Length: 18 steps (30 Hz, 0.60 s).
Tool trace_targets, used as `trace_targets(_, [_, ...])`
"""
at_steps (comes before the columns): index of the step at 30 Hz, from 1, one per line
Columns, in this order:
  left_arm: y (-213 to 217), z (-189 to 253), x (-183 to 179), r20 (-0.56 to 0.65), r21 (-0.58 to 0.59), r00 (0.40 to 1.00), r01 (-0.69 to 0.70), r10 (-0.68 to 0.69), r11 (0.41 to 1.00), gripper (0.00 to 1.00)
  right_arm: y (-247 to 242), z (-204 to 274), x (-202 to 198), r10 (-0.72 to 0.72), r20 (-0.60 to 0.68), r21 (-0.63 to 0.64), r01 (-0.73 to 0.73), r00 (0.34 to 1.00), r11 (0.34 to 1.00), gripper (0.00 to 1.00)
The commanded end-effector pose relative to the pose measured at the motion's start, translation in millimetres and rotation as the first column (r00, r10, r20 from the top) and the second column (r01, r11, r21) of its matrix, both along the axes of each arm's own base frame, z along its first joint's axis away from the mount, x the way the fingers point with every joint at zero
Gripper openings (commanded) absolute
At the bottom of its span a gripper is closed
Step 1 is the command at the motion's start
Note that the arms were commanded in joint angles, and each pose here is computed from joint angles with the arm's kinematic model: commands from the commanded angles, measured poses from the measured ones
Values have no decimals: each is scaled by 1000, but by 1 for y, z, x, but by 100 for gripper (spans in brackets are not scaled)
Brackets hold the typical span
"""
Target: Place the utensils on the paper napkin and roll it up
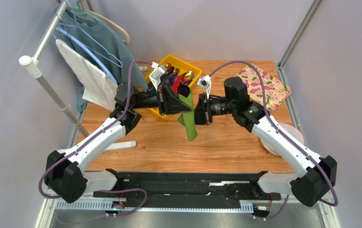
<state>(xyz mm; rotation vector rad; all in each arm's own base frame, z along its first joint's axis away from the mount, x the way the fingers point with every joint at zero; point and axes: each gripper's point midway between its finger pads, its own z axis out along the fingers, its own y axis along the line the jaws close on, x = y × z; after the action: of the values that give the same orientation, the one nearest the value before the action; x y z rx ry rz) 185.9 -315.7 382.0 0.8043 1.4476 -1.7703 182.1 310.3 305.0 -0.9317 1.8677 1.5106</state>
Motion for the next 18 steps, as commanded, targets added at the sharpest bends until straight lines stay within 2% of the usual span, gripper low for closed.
trace_targets(1, [4,48,-5,126,-114,991,-25,40,993,0,5,0,-2,16,3,8,-16,1000,1000,0])
trace_targets(4, [4,43,-2,119,-109,991,-43,56,993,0,-3,0,3,-8,28,-32,9,1000,999,0])
trace_targets(5, [6,43,-2,125,-110,990,-49,62,993,0,-8,-4,4,-22,10,-57,22,1000,998,4])
trace_targets(6, [8,40,3,119,-106,990,-68,81,992,0,-16,-4,12,-57,10,-67,57,998,996,15])
trace_targets(8, [13,33,15,95,-95,988,-116,125,989,0,-29,-2,18,-100,2,-93,100,995,991,27])
trace_targets(9, [15,30,19,93,-90,985,-135,143,987,0,-39,-2,28,-146,-8,-100,144,989,984,42])
trace_targets(12, [24,20,36,76,-75,976,-198,203,977,0,-65,6,37,-236,-42,-101,231,971,968,63])
trace_targets(15, [30,15,51,42,-68,969,-241,244,968,0,-80,14,30,-267,-53,-77,262,962,962,73])
trace_targets(18, [33,16,58,42,-76,964,-258,261,963,0,-85,21,17,-269,-29,-53,267,963,962,77])
